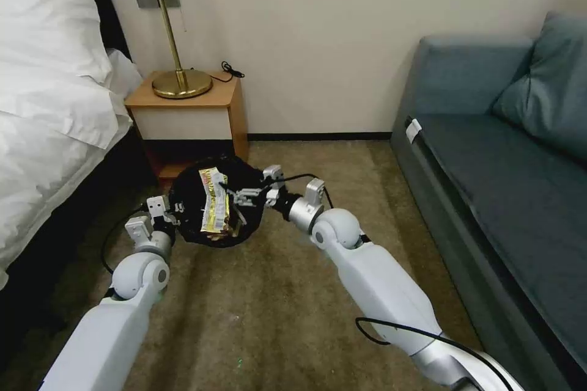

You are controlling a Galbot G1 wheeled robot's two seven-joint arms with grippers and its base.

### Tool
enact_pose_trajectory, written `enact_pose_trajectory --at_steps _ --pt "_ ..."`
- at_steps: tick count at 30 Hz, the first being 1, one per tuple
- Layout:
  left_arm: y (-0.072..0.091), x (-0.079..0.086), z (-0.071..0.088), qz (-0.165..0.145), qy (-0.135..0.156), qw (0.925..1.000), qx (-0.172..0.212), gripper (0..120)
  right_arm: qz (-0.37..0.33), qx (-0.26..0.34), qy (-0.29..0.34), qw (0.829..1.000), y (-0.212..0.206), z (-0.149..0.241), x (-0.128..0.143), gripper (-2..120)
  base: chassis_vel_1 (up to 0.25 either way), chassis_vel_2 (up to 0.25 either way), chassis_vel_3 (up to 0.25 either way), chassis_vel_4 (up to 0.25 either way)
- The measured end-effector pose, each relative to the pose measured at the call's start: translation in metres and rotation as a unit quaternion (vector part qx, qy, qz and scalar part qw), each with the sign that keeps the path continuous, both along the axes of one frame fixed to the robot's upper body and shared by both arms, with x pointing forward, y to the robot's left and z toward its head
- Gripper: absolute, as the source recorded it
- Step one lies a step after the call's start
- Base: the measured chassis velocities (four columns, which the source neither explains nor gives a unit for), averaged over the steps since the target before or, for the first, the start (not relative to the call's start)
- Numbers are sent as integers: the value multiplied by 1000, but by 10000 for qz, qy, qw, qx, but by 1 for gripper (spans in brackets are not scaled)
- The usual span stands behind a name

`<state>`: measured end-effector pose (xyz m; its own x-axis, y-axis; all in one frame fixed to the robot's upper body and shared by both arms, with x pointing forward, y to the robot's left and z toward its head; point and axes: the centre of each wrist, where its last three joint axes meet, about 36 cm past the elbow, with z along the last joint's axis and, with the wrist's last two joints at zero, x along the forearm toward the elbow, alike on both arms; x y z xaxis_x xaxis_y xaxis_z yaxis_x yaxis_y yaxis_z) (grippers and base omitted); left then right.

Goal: Pick up the trash bin, then pick up the garbage on the floor and place it into the trash bin.

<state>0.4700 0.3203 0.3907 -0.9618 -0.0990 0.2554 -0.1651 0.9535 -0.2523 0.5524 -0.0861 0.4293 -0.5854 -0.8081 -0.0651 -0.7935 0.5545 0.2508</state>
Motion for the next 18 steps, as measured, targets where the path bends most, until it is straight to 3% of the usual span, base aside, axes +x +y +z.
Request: enact_pose_trajectory --at_steps 1,2,4,8,10,14,17,18 --pt "-5 1 6 173 121 9991 -370 1 -77 41 5 10000 -4 1 1 100 0 0 0 0" --pt "-5 1 6 173 121 9991 -370 1 -77 41 5 10000 -4 1 1 100 0 0 0 0" --pt "-14 4 15 479 305 9948 -842 1 -255 131 19 9996 -15 1 2 100 0 0 0 0" --pt "-21 6 18 705 420 9907 -1081 1 -380 187 41 9991 -24 0 1 100 0 0 0 0" --pt "-32 9 26 1003 569 9835 -1397 1 -488 224 72 9985 -32 -3 0 100 0 0 0 0" --pt "-39 10 27 1286 846 9769 -1485 1 -562 248 110 9981 -38 -6 -1 100 0 0 0 0" --pt "-38 12 33 1826 1500 9605 -1472 1 -604 244 177 9977 -43 -14 -6 100 0 0 0 0" --pt "-38 12 33 1826 1500 9605 -1472 1 -604 244 177 9977 -43 -14 -6 100 0 0 0 0"
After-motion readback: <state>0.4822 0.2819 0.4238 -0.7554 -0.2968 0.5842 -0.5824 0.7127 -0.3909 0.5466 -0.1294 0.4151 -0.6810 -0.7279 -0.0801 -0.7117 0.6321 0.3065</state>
